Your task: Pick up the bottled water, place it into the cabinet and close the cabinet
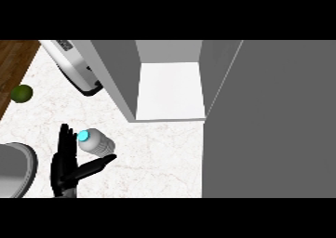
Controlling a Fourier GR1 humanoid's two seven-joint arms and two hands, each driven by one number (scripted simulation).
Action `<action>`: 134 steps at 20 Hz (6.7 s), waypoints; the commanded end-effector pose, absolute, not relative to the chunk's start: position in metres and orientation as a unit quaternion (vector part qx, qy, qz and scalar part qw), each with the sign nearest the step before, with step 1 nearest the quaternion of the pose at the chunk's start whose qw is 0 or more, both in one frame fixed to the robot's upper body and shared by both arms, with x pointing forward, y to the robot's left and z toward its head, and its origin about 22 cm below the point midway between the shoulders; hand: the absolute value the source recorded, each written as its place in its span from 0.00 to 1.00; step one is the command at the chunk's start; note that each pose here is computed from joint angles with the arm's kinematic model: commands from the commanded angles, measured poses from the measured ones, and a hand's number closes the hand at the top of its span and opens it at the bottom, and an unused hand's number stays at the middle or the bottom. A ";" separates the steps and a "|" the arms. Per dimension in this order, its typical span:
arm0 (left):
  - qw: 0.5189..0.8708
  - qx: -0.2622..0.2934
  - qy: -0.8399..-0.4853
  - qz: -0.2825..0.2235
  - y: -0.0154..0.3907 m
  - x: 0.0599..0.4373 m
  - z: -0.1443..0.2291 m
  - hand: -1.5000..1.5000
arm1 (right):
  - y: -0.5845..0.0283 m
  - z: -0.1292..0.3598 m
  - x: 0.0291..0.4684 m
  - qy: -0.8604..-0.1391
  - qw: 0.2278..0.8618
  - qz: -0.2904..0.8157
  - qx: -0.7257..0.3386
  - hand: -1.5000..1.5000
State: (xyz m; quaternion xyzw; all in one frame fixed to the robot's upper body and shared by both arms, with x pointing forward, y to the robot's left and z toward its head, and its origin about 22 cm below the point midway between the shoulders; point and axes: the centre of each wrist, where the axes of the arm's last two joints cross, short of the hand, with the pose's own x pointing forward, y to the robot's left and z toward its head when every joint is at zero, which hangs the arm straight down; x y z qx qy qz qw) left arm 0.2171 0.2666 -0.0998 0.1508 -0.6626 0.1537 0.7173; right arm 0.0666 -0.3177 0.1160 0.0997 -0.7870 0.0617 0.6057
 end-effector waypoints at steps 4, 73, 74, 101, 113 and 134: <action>0.702 0.090 -0.679 0.194 0.273 0.200 -0.134 0.00 | -0.293 0.159 0.046 -0.806 0.575 0.050 0.132 0.00; 0.644 0.013 -0.765 0.011 0.093 0.343 0.019 1.00 | -0.323 0.157 0.038 -0.808 0.576 0.049 0.119 0.00; 0.647 0.022 -0.762 0.026 0.095 0.356 0.028 1.00 | -0.328 0.158 0.033 -0.807 0.574 0.060 0.123 0.00; 0.640 0.127 -0.758 -0.005 0.099 0.426 0.034 0.00 | -0.336 0.141 0.047 -0.810 0.564 0.051 0.153 0.00; 0.635 0.145 -0.758 -0.030 0.094 0.432 0.040 0.00 | -0.341 0.133 0.052 -0.816 0.557 0.056 0.146 0.00; 0.573 -0.001 -0.819 0.022 0.072 0.417 0.052 0.00 | -0.328 0.151 0.052 -0.812 0.567 0.057 0.126 0.00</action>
